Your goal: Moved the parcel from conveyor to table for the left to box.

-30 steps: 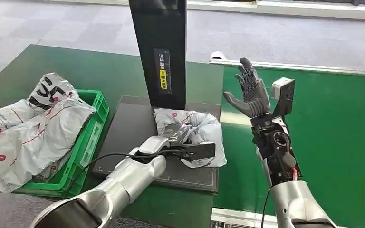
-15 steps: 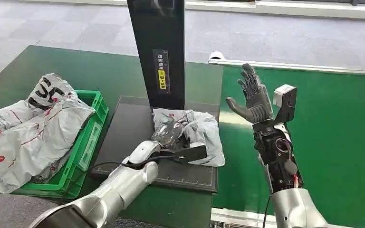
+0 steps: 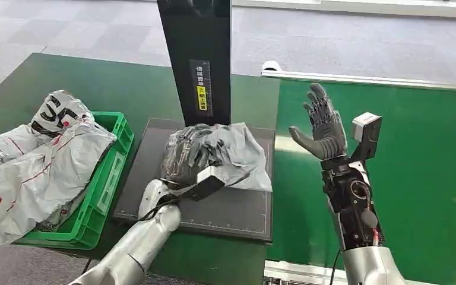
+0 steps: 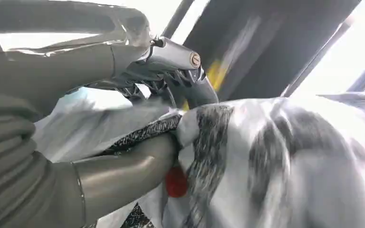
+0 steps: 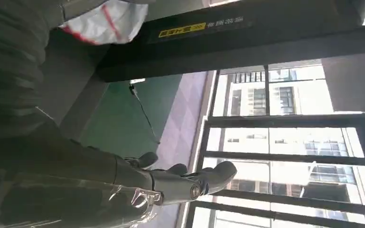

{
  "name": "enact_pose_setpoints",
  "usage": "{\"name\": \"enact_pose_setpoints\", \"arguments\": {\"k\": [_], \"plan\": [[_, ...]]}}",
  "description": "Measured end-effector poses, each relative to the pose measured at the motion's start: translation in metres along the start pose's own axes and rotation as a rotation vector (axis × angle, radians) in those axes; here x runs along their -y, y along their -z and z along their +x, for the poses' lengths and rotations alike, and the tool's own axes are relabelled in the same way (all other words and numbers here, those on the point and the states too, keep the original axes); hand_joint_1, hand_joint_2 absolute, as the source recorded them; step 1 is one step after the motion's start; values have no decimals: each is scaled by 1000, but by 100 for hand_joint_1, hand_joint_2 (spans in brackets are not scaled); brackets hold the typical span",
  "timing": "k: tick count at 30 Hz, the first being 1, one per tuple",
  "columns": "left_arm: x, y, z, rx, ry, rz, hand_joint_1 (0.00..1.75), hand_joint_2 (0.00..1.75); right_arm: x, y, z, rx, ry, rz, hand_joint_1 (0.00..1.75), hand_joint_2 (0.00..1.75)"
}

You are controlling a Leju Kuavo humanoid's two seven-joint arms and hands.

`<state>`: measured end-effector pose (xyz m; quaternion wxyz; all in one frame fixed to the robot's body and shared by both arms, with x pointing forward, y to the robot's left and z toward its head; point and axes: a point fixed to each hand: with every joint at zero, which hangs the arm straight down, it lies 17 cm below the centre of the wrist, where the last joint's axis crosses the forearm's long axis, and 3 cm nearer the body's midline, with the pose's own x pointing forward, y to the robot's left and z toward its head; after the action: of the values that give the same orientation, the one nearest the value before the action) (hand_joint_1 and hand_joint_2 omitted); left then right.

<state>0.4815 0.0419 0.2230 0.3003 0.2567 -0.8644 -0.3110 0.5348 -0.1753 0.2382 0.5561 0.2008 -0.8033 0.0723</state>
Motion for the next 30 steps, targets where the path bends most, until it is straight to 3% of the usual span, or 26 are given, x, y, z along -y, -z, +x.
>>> {"name": "enact_pose_setpoints", "arguments": {"k": [2, 9, 15, 23, 24, 30], "plan": [[-19, 0, 19, 108, 79, 47, 175, 175, 6, -1, 2, 6, -1, -6, 0, 175], [-90, -3, 39, 166, 187, 228, 175, 175, 23, -8, 6, 24, -11, -16, 0, 175], [-169, 2, 31, 161, 285, 406, 175, 175, 38, -30, -8, -4, -20, -47, 0, 175], [-194, 1, 31, 166, 325, 457, 175, 175, 41, -36, -12, -16, -30, -46, 0, 175], [-211, -2, 29, 163, 349, 492, 175, 175, 43, -43, -14, -21, -37, -54, 0, 175], [-275, 0, 1, 158, 716, 504, 175, 175, 53, -71, -20, -38, -63, -85, 0, 175]]}}
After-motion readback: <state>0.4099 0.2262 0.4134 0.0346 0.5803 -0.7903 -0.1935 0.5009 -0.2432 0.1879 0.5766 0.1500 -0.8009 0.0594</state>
